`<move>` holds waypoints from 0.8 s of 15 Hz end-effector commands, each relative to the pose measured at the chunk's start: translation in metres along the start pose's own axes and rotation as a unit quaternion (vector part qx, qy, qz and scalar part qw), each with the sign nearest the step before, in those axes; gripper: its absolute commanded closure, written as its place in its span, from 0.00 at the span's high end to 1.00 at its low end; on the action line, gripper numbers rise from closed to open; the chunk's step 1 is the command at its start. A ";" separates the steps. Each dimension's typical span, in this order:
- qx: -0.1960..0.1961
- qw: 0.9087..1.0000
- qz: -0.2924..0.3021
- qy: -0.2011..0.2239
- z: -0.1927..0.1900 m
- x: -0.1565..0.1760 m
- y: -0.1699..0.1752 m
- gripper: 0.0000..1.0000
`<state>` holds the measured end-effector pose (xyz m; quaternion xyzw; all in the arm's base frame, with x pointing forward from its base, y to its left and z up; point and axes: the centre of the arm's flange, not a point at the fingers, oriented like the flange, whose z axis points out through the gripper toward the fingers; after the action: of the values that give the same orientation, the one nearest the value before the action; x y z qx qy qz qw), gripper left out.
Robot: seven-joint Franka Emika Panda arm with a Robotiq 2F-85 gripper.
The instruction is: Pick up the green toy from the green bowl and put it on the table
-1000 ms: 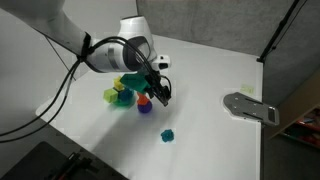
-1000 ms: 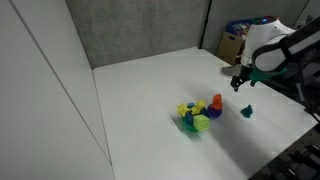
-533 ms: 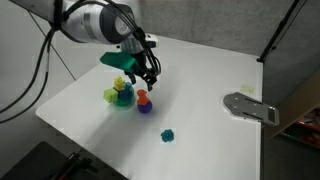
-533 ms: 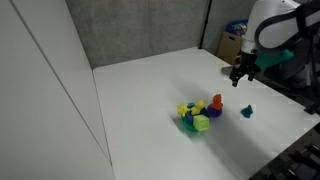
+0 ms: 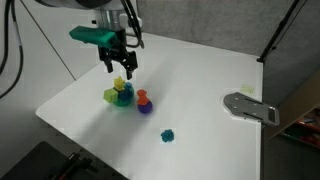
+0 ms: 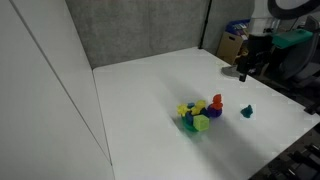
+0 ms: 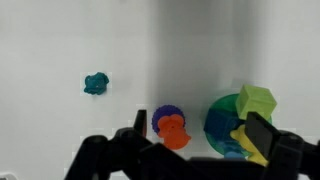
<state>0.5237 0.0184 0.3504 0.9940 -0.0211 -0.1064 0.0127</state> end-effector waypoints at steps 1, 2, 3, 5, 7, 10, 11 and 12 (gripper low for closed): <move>0.000 1.000 -0.007 -0.001 -0.048 -0.031 0.002 1.00; 0.000 1.000 -0.009 0.000 -0.059 -0.038 0.002 1.00; 0.000 1.000 -0.007 0.004 -0.071 -0.046 0.003 1.00; 0.002 1.000 -0.008 0.018 -0.093 -0.060 0.005 1.00; 0.010 0.999 -0.008 0.038 -0.113 -0.073 0.008 1.00; 0.018 0.997 -0.009 0.069 -0.133 -0.084 0.011 1.00; 0.019 0.997 -0.009 0.074 -0.137 -0.085 0.011 1.00; 0.018 0.997 -0.007 0.079 -0.139 -0.087 0.011 1.00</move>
<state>0.4757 0.0177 0.4939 0.9990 -0.0201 -0.0391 0.0056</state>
